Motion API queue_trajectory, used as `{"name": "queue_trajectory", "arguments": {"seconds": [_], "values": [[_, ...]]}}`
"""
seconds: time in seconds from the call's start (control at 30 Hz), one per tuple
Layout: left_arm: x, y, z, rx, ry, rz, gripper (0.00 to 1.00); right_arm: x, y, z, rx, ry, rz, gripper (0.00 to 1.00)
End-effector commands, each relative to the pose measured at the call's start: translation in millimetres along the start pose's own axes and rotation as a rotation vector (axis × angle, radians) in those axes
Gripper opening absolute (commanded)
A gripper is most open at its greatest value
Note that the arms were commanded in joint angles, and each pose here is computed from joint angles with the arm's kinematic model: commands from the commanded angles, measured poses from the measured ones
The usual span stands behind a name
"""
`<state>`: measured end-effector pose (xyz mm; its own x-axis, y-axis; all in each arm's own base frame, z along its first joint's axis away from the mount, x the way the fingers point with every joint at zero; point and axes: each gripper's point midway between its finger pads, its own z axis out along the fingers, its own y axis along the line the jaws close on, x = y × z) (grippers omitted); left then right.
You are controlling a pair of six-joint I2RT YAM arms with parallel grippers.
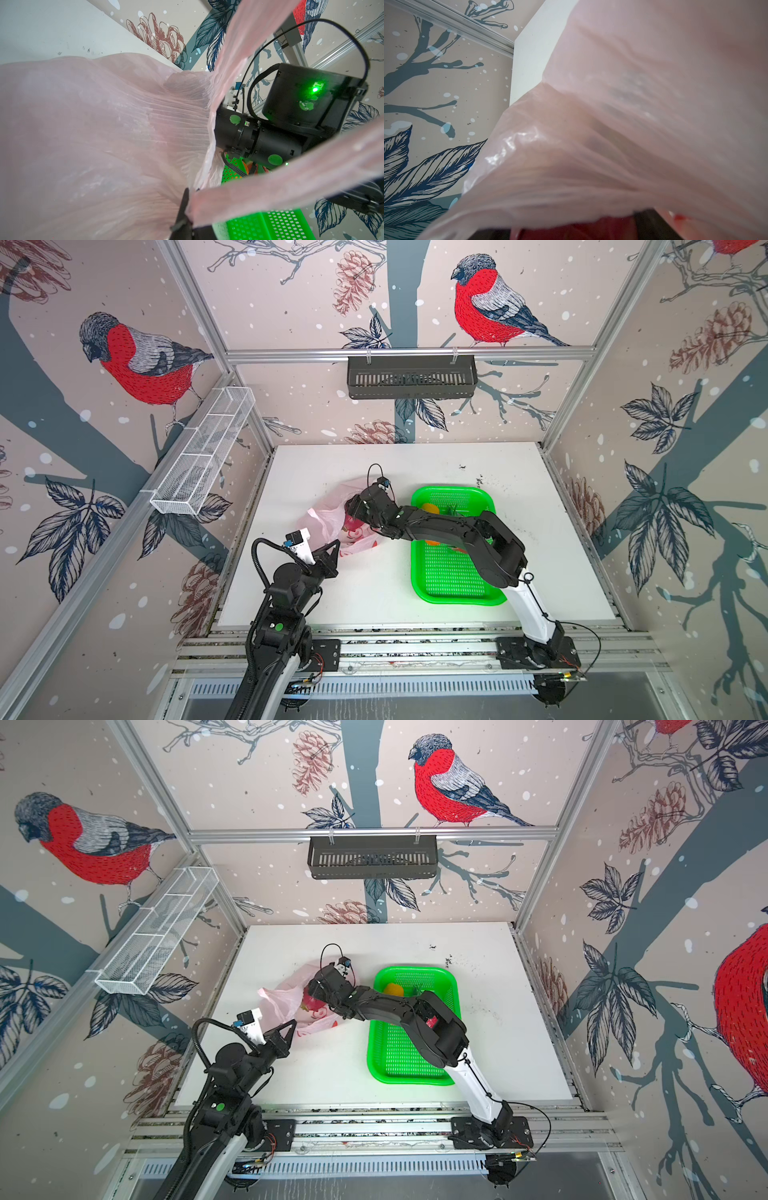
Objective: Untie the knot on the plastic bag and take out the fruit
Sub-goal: 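Close the right gripper on the red dragon fruit inside the bag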
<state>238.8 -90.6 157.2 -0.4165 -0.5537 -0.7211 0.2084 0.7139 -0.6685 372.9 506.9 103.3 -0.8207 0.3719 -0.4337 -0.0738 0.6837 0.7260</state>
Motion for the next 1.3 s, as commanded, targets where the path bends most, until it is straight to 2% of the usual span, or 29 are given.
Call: {"name": "queue_trajectory", "arguments": {"seconds": [0.0,1.27], "values": [[-9,-4,1,0.014,-0.044,0.012,0.00,-1,11,-9,-0.030,0.001,-0.023,0.55],[-13,2,2,-0.008,-0.076,0.023,0.00,3,17,-41,-0.045,0.015,-0.078,0.52]]}}
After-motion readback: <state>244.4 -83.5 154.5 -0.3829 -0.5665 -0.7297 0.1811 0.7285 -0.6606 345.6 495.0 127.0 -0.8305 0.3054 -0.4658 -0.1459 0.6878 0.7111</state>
